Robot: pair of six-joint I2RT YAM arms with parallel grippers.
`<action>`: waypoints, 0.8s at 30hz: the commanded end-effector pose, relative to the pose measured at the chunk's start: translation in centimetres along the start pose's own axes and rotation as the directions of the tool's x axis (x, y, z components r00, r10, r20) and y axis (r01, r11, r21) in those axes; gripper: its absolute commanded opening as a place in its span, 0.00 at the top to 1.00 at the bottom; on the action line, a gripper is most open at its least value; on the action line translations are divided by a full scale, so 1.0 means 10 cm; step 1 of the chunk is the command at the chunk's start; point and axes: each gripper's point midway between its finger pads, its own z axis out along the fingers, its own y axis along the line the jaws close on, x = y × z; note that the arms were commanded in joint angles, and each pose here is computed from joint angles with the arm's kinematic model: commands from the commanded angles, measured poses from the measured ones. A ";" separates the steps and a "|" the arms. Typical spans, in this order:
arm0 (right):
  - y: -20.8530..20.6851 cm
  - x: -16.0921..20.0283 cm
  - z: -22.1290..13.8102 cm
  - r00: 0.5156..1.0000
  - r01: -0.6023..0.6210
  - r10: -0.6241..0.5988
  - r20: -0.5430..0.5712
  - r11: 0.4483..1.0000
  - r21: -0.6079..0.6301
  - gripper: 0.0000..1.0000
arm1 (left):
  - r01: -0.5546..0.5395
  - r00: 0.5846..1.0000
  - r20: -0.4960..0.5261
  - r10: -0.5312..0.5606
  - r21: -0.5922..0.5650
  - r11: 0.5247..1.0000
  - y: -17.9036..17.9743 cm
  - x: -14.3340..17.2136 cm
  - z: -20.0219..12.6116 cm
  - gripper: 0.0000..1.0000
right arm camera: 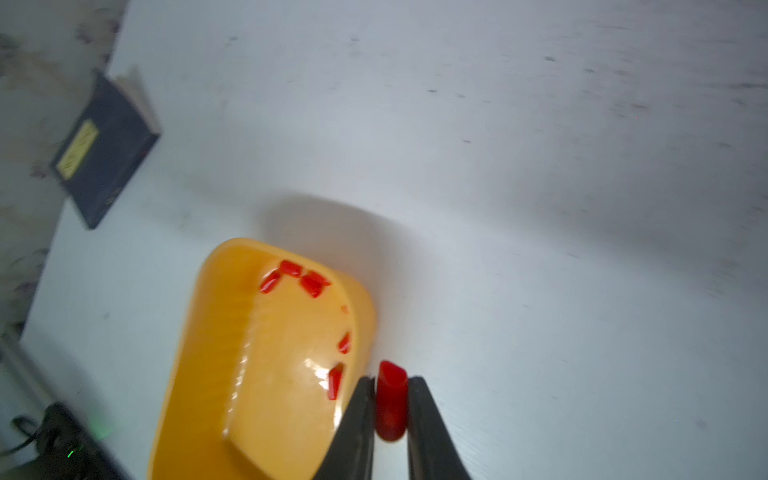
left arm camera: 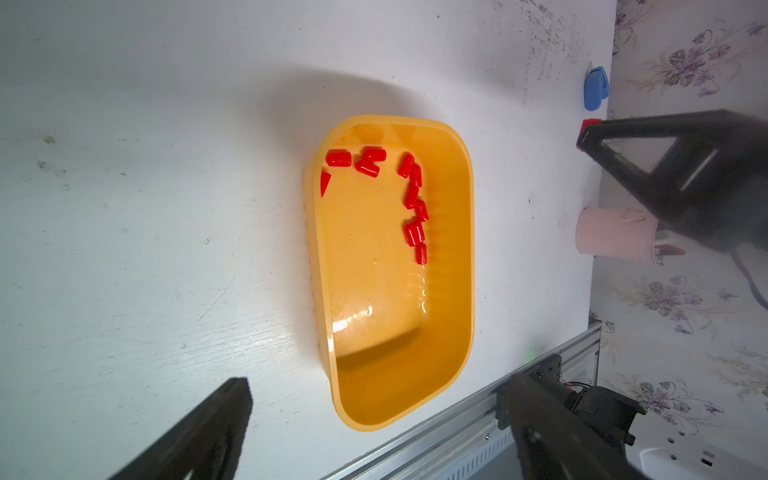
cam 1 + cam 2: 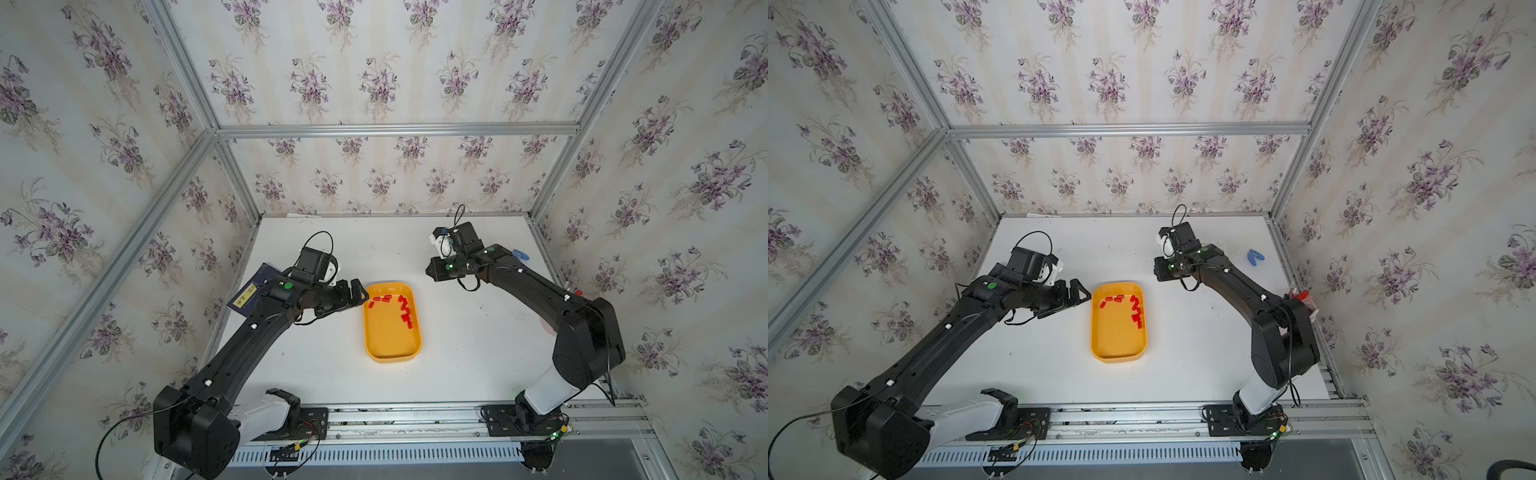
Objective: Take the screw protection sleeves out of the storage box
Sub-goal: Place the screw protection sleeve at the center of the board.
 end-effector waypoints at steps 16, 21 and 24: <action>-1.00 0.59 0.81 0.977 -0.037 0.111 -0.183 0.931 0.364 0.83 | -0.038 0.998 -0.052 0.035 -0.064 0.997 -0.03 0.06 0.10 0.00; -1.03 0.62 0.88 0.976 -0.027 0.105 -0.191 0.928 0.371 0.82 | -0.040 0.998 -0.054 0.036 -0.068 0.997 -0.02 0.06 0.11 0.00; -1.05 0.64 0.89 0.975 -0.021 0.102 -0.200 0.927 0.375 0.81 | -0.037 0.998 -0.060 0.032 -0.071 0.997 -0.01 0.06 0.13 0.00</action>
